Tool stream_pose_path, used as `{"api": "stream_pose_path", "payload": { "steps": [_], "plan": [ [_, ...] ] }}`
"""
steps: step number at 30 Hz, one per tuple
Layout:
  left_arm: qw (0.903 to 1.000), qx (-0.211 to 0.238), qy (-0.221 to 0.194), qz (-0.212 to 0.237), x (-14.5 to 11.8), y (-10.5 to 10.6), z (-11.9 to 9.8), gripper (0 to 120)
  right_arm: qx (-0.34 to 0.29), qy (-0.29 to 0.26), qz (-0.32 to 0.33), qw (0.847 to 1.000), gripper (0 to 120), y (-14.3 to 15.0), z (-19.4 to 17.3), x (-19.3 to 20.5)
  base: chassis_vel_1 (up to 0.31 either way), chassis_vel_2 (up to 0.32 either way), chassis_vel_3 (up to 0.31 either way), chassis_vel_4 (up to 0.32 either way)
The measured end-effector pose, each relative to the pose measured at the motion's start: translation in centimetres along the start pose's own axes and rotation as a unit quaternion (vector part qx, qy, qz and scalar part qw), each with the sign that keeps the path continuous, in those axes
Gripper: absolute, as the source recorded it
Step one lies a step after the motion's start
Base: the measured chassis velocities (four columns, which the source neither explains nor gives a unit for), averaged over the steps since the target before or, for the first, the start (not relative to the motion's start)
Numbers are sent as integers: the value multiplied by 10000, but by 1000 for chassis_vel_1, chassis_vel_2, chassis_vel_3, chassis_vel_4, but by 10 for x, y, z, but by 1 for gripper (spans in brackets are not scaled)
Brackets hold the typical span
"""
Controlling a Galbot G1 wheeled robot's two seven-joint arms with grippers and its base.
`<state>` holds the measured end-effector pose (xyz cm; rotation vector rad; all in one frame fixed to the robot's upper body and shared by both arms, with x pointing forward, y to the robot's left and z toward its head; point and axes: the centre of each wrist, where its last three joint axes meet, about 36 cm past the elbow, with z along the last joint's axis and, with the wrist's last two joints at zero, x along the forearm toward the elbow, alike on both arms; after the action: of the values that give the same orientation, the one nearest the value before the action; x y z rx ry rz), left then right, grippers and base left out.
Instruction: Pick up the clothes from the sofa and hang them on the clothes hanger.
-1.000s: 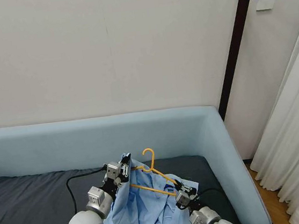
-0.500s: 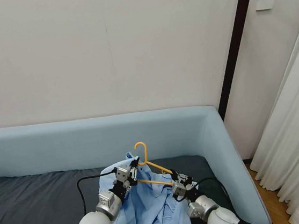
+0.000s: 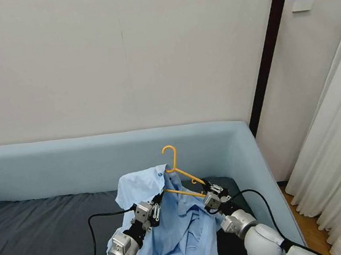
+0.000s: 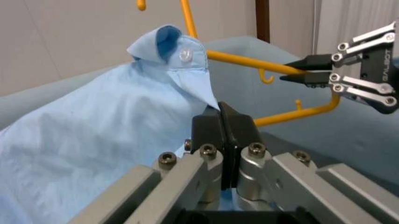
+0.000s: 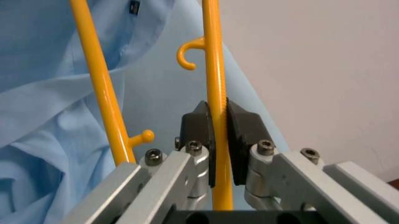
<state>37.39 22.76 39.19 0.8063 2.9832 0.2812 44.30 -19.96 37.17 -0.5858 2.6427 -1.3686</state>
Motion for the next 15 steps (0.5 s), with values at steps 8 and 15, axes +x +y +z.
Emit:
{"api": "stream_pose_path", "payload": {
  "steps": [8,15],
  "plan": [
    [9999,36,74,118,13,-15,8,0,-46,19,37,10000,5,-1,3,5,0,0,0,0],
    [9994,54,236,243,32,-32,27,0,-149,-110,110,9998,5,2,-5,8,0,0,0,0]
  ]
}}
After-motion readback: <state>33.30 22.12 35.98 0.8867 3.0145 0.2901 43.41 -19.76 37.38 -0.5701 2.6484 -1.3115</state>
